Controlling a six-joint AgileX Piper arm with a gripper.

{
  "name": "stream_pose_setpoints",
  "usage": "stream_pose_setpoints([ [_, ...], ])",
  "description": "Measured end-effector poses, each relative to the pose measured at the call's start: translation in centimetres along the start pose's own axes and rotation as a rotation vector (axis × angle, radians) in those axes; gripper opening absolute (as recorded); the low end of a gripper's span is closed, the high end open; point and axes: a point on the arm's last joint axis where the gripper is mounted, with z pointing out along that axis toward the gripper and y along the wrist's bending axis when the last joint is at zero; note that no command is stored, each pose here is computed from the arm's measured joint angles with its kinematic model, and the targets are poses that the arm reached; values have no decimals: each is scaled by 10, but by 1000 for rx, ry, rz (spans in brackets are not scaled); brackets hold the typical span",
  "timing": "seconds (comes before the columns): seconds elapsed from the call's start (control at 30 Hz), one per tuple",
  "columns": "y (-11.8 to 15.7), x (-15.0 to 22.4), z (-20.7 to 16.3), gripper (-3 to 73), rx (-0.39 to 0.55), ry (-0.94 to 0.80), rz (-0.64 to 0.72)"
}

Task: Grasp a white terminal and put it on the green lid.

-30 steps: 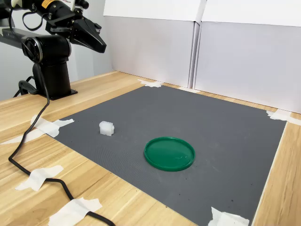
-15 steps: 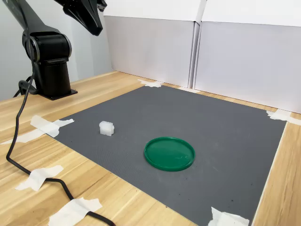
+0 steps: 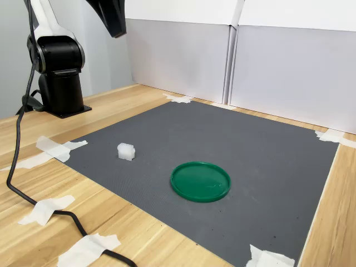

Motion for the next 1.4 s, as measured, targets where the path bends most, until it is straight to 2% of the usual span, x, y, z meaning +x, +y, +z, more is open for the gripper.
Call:
stream_pose_setpoints([
  [0.13,-11,4,12,30,-38,48,-50],
  [0.23,-23,8,18,103,-66,47,-99],
  [0.33,-33,12,24,226,-79,60,-114],
  [0.53,-43,11,45,560,-106,119,-115],
  [0.67,-51,2,49,686,-105,113,-108],
  [0.8,-61,-11,45,713,-93,102,-32],
  [1.07,-63,-15,41,702,-107,110,16],
  [1.27,-62,-17,57,691,-140,158,37],
  [1.4,-57,-20,67,685,-126,157,12],
])
